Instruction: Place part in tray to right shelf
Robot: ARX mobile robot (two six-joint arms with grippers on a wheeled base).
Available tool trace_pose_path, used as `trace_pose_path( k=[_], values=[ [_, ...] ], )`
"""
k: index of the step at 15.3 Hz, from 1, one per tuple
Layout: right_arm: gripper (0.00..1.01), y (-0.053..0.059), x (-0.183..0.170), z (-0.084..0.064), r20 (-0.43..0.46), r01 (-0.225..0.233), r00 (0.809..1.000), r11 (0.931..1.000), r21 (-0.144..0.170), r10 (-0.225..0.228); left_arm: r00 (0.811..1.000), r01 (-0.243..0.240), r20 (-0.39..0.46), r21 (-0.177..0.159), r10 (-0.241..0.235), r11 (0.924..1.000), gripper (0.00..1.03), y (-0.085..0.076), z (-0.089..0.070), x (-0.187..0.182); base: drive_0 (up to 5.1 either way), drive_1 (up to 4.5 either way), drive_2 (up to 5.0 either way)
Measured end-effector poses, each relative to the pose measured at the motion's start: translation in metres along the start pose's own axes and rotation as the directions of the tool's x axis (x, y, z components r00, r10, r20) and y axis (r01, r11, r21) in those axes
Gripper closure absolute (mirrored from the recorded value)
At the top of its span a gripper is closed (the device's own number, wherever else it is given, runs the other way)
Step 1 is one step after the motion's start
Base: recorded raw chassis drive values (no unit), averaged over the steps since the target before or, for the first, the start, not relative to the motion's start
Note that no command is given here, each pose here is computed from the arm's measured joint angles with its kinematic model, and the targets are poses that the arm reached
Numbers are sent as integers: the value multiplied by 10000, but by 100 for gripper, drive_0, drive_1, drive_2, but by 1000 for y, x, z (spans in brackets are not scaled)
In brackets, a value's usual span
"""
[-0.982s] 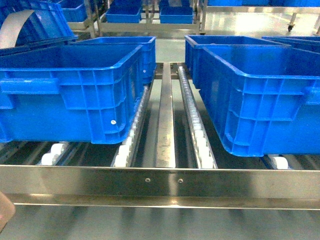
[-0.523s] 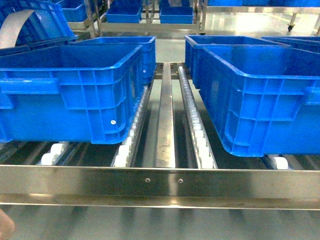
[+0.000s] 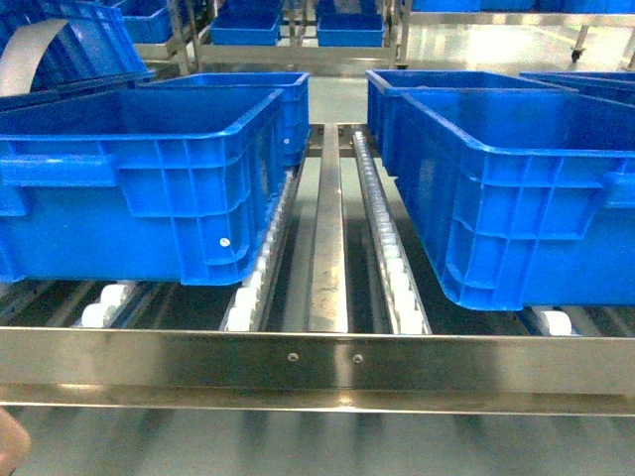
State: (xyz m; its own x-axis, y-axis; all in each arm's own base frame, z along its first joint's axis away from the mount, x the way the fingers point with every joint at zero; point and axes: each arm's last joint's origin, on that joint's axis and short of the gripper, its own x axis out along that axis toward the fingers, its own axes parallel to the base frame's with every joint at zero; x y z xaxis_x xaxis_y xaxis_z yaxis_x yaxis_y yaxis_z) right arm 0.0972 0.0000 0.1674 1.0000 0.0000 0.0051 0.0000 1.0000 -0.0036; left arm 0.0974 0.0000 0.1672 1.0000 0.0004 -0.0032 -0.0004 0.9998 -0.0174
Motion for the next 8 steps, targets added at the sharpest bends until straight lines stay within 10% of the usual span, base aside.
trace_pose_path(
  k=[7,8],
  values=[
    [1,0,0,0,0,0,10000,10000,8,0,10000,0,0,0,0,10000,88,0,0,0,0,0,0],
    [4,0,0,0,0,0,10000,10000,11,0,10000,0,0,0,0,10000,88,0,0,0,0,0,0]
  ],
)
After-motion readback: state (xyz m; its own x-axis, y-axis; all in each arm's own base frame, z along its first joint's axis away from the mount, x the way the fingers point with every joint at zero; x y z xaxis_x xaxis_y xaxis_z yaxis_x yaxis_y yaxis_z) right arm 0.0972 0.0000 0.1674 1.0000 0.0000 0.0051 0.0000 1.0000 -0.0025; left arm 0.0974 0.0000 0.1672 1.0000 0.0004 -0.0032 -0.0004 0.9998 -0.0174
